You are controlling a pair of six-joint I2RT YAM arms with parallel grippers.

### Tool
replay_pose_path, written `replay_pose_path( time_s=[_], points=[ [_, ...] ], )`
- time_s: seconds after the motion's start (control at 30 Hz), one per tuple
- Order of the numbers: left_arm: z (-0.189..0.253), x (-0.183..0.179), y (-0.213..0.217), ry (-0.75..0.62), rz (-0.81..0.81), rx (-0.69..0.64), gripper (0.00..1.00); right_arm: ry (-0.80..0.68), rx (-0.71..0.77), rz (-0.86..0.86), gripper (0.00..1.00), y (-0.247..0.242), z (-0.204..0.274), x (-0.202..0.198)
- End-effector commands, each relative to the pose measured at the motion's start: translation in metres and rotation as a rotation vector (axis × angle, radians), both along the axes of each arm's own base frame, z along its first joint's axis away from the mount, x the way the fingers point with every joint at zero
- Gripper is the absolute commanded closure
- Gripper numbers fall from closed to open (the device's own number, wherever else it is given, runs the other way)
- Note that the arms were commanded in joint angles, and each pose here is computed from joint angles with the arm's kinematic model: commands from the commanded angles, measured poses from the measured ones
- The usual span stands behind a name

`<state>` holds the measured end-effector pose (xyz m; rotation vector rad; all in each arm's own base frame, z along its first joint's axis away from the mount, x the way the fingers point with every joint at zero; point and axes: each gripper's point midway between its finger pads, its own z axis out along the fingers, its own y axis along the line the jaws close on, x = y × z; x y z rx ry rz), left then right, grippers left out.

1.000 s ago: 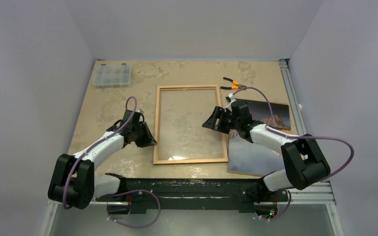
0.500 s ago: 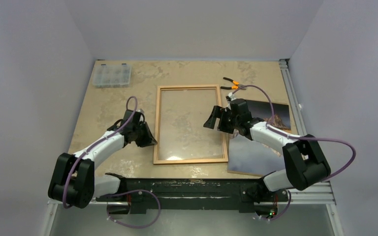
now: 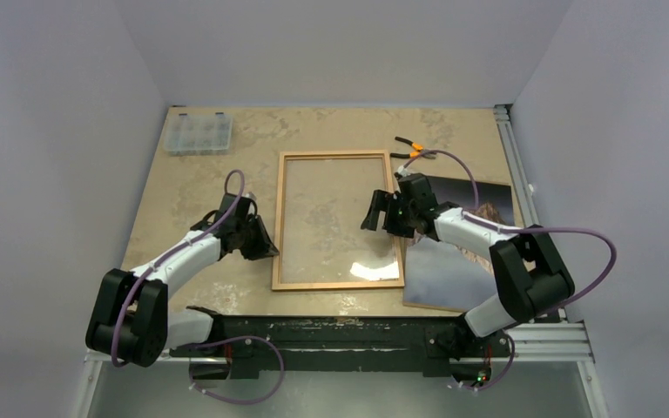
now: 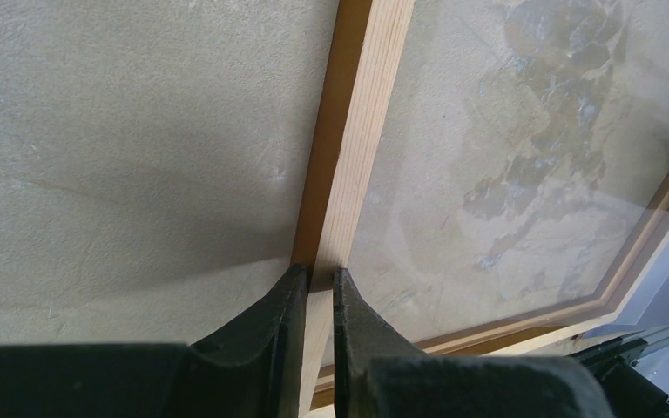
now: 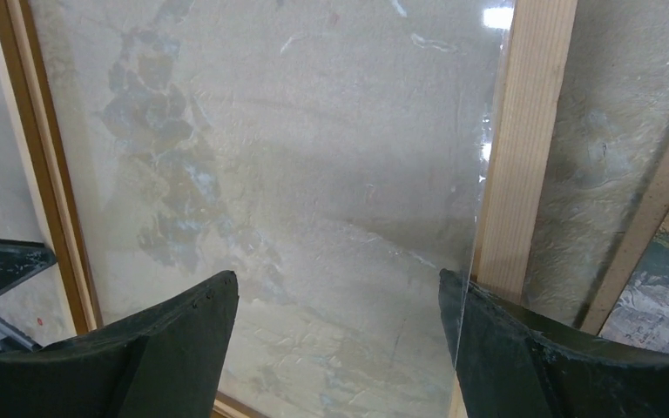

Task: Put the photo into the frame
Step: Place the photo frame item in the photo frame.

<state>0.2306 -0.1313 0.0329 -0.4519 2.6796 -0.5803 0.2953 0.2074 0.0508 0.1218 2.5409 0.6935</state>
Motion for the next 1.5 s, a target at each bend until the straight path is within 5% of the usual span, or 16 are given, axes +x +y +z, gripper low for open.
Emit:
replay_pose_path(
  time_s=[0.0, 1.47],
  points=[
    [-0.022, -0.014, 0.012, 0.065, -0.005, 0.091, 0.9, -0.039, -0.039, 0.014, 0.16, 0.006, 0.009, 0.012],
    [-0.023, -0.016, 0.012, 0.068, -0.01, 0.101, 0.9, -0.055, -0.339, -0.053, 0.13, -0.032, 0.011, 0.013]
  ],
)
